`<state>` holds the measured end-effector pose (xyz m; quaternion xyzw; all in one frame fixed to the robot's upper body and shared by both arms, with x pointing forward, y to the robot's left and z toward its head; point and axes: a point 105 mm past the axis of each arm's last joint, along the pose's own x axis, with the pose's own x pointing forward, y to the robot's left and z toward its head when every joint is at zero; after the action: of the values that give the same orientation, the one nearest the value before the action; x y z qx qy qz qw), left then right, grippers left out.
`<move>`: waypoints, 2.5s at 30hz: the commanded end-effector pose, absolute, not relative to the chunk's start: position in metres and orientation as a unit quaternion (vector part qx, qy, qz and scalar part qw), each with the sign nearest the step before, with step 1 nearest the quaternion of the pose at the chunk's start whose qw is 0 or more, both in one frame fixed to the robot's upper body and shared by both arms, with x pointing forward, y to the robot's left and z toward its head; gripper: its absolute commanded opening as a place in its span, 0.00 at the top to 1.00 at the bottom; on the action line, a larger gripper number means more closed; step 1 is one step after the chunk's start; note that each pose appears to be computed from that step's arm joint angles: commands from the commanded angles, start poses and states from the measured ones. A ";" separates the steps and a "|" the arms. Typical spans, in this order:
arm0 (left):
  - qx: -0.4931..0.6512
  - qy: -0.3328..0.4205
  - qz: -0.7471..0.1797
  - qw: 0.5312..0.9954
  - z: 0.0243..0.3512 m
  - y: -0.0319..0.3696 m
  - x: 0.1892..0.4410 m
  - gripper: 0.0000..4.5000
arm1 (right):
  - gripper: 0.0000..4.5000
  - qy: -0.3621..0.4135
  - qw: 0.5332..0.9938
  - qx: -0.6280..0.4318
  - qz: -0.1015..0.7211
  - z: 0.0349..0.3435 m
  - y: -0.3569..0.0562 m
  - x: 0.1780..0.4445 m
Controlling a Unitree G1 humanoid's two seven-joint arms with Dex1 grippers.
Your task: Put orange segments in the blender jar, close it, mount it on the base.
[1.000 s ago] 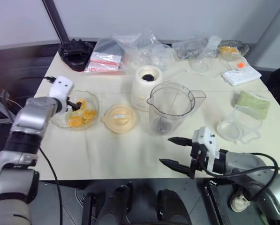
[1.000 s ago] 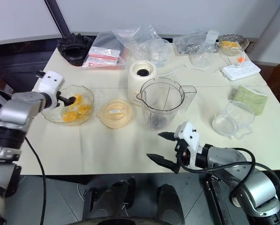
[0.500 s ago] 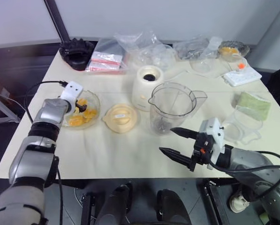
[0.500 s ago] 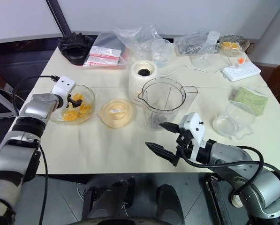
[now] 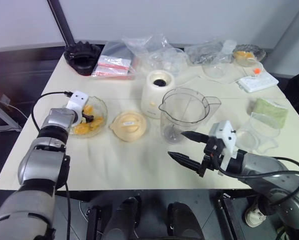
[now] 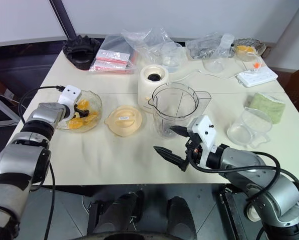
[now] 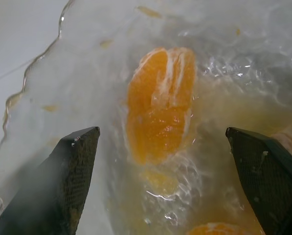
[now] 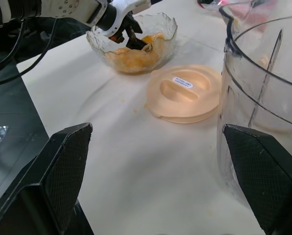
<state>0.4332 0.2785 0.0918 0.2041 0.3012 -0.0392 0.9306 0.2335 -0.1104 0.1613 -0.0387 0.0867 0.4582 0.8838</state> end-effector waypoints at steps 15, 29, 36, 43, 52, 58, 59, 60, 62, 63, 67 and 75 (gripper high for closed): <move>0.221 0.261 -0.015 0.940 0.112 0.282 0.443 0.98 | 0.00 0.073 0.880 -0.041 0.467 0.160 -0.108 0.227; 0.238 0.256 -0.032 0.936 0.181 0.275 0.395 0.98 | 0.00 0.076 0.881 -0.049 0.465 0.151 -0.116 0.232; 0.249 0.267 -0.028 0.931 0.158 0.279 0.399 0.82 | 0.00 0.078 0.875 -0.053 0.474 0.150 -0.116 0.235; 0.361 0.253 -0.082 0.894 0.147 0.271 0.425 0.26 | 0.00 0.075 0.876 -0.054 0.474 0.150 -0.114 0.237; 0.377 0.237 -0.086 0.891 0.134 0.265 0.445 0.26 | 0.00 0.070 0.888 -0.046 0.453 0.149 -0.113 0.234; 0.358 0.245 -0.065 0.898 0.122 0.270 0.447 0.26 | 0.00 0.069 0.890 -0.044 0.448 0.148 -0.113 0.233; 0.356 0.248 -0.059 0.899 0.120 0.272 0.447 0.26 | 0.00 0.069 0.891 -0.044 0.447 0.148 -0.114 0.233; 0.354 0.250 -0.055 0.900 0.119 0.273 0.447 0.26 | 0.00 0.069 0.891 -0.045 0.446 0.148 -0.114 0.233; 0.356 0.254 -0.049 0.898 0.116 0.275 0.447 0.26 | 0.00 0.069 0.892 -0.045 0.445 0.148 -0.115 0.233; 0.355 0.256 -0.047 0.898 0.115 0.276 0.446 0.26 | 0.00 0.069 0.892 -0.045 0.445 0.148 -0.115 0.233; 0.327 0.250 -0.043 0.910 0.108 0.274 0.446 0.26 | 0.00 0.068 0.892 -0.045 0.444 0.147 -0.115 0.233; 0.318 0.216 -0.060 0.921 0.111 0.257 0.453 0.99 | 0.00 0.066 0.892 -0.046 0.446 0.149 -0.110 0.237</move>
<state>0.4454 0.2584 0.0919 0.3180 0.2428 -0.0660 0.9141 0.2387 -0.1154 0.1406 -0.0400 0.0863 0.4393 0.8933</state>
